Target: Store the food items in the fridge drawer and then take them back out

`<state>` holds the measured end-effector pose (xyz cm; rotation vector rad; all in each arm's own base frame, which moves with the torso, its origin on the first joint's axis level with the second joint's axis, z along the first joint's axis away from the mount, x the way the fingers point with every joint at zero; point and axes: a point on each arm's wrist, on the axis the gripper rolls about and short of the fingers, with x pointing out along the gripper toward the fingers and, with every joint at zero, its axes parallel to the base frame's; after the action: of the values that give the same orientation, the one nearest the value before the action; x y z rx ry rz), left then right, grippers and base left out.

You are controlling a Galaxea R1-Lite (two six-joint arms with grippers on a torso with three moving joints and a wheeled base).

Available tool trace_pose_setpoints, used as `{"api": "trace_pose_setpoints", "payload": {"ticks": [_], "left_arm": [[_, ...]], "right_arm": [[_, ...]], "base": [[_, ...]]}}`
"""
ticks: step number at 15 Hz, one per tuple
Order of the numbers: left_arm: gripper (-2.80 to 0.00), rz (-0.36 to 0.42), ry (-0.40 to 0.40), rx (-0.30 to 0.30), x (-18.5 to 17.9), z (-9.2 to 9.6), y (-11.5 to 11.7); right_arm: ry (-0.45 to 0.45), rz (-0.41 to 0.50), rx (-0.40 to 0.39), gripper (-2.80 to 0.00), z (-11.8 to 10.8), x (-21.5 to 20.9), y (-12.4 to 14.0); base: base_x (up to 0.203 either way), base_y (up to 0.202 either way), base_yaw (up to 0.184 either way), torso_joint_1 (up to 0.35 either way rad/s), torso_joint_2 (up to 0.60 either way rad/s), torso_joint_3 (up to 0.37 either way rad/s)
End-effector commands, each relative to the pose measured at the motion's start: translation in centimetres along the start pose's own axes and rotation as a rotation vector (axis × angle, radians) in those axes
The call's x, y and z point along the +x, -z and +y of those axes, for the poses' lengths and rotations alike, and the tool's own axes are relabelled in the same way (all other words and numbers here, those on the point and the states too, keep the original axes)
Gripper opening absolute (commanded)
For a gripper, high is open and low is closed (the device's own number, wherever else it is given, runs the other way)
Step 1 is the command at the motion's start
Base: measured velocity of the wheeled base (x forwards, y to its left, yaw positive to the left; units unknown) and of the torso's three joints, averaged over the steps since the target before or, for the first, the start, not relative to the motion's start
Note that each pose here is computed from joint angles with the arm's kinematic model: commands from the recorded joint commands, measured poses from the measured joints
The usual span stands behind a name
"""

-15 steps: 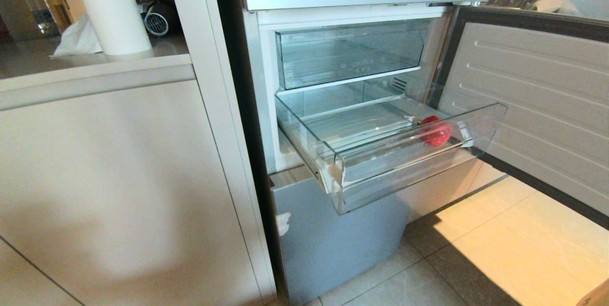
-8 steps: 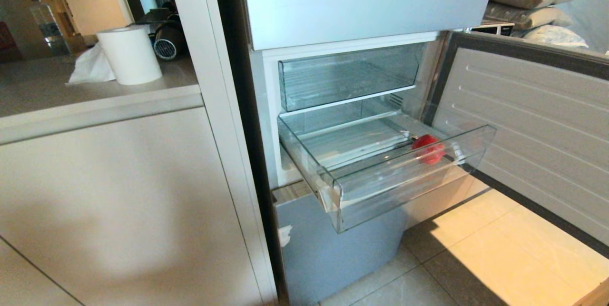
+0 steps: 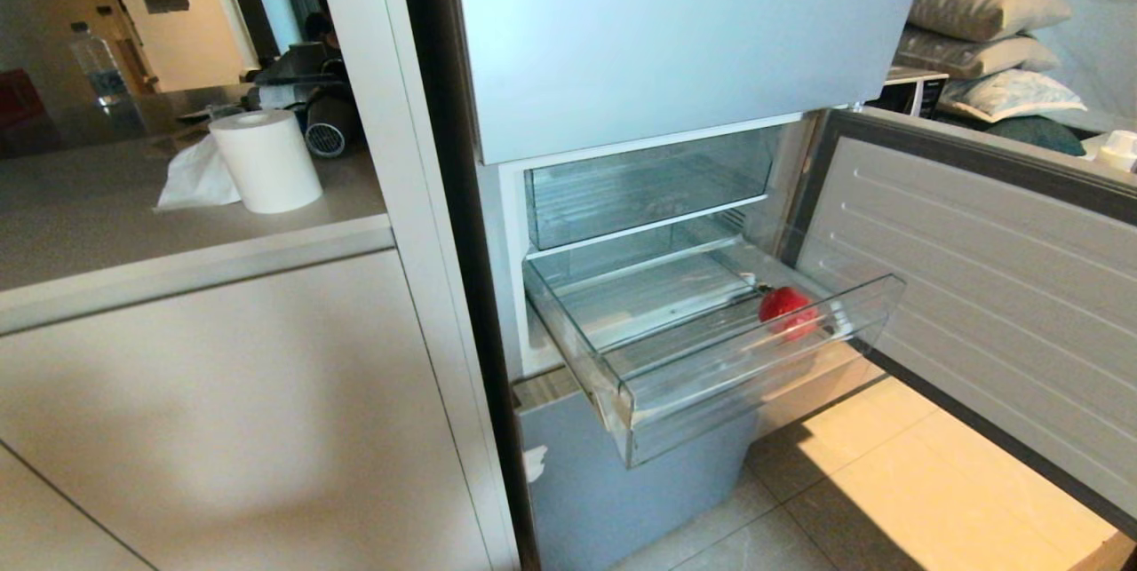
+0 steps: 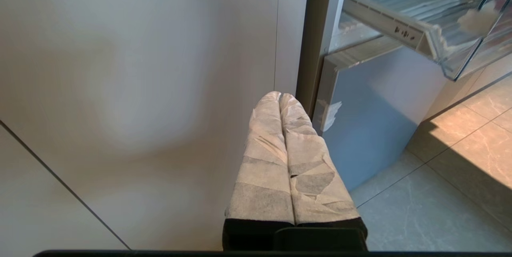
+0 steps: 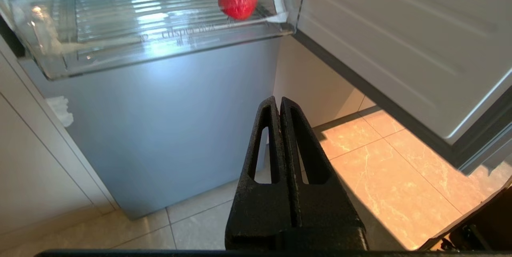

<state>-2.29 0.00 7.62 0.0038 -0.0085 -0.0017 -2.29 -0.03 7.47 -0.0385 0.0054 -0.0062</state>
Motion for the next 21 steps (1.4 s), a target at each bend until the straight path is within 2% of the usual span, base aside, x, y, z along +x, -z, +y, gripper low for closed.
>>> {"api": "trace_pose_setpoints", "payload": {"ticks": [1,3,10,18,21], "left_arm": [[-2.8,0.001,0.0,0.001,0.01,0.0,0.04],[-2.8,0.001,0.0,-0.001,0.01,0.0,0.04],[-2.8,0.001,0.0,0.001,0.01,0.0,0.04],[-2.8,0.001,0.0,0.0,0.01,0.0,0.04],[-2.8,0.001,0.0,-0.001,0.01,0.0,0.04]], "right_arm": [[0.0,0.002,0.0,-2.8,0.0,0.01,0.0],[0.0,0.002,0.003,-2.8,0.0,0.01,0.0],[-0.002,0.001,0.005,-2.8,0.0,0.01,-0.02],[-0.008,0.0,-0.009,-2.8,0.02,0.01,-0.02],[-0.004,-0.003,-0.038,-2.8,0.01,0.02,-0.06]], "base": [[0.0,0.0,0.0,0.179,-0.35,-0.188],[0.0,0.0,0.0,0.173,-0.35,-0.174],[0.0,0.0,0.0,0.011,-0.02,-0.009],[0.189,0.0,-0.002,0.003,0.0,0.003],[0.048,0.0,-0.001,0.004,0.0,0.001]]}}
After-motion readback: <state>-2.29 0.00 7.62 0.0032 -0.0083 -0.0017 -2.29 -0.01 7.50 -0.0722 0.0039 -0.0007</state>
